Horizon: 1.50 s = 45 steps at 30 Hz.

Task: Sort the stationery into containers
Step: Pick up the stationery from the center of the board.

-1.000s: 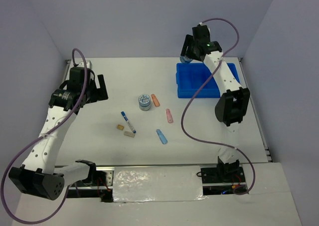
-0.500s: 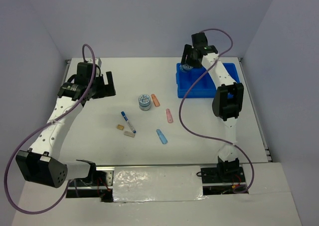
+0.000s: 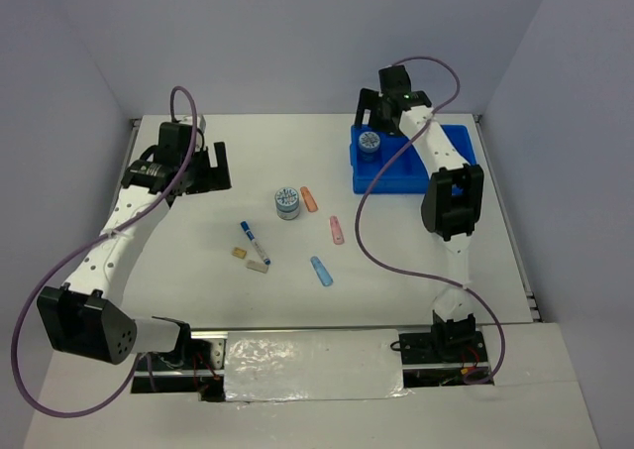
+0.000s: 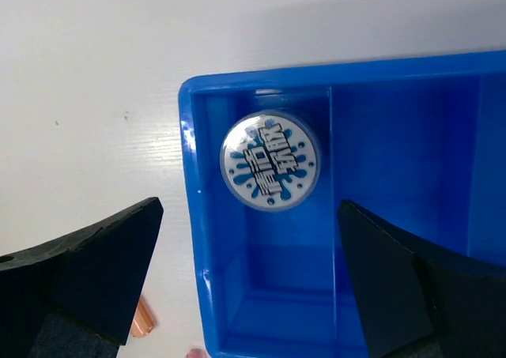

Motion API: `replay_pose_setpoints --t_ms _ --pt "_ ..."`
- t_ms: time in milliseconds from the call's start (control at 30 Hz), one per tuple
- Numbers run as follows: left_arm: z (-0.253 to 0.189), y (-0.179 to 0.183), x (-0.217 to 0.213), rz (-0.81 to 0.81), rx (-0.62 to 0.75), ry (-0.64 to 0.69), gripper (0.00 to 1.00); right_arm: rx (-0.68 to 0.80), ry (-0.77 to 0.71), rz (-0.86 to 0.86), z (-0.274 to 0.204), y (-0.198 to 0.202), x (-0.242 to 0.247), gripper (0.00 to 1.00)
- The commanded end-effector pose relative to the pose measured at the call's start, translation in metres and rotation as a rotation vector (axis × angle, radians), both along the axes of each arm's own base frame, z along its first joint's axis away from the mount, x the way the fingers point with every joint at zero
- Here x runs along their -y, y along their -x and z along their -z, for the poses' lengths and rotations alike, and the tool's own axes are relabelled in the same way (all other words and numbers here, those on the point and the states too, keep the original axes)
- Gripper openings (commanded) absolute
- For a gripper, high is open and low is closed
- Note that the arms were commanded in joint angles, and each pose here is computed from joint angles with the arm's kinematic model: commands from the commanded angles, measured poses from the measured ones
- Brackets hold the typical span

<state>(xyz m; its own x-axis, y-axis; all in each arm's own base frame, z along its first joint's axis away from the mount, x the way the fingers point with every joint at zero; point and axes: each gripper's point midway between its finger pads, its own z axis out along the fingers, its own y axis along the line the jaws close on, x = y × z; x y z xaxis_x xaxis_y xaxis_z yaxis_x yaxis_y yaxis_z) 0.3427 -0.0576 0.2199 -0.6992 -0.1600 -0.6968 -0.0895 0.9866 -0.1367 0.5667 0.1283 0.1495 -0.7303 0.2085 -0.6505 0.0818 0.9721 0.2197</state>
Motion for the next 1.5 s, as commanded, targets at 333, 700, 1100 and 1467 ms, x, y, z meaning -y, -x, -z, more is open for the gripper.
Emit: replay_pose_setpoints --t_ms 333,700,1100,1467 --pt "-0.033 0.001 -0.034 -0.162 0.032 -0.098 0.99 0.231 0.18 -0.556 -0.069 0.109 -0.231 1.0" --pt "-0.045 0.021 -0.033 -0.099 0.065 -0.101 0.99 0.075 0.218 -0.574 0.014 0.144 -0.273 1.0" --pt "-0.038 0.031 -0.032 -0.09 0.058 -0.089 0.99 -0.072 0.3 -0.546 0.069 0.166 -0.246 0.99" --pt "-0.034 0.039 -0.033 -0.081 0.05 -0.095 0.99 0.049 0.181 -0.559 0.027 0.169 -0.255 0.52"
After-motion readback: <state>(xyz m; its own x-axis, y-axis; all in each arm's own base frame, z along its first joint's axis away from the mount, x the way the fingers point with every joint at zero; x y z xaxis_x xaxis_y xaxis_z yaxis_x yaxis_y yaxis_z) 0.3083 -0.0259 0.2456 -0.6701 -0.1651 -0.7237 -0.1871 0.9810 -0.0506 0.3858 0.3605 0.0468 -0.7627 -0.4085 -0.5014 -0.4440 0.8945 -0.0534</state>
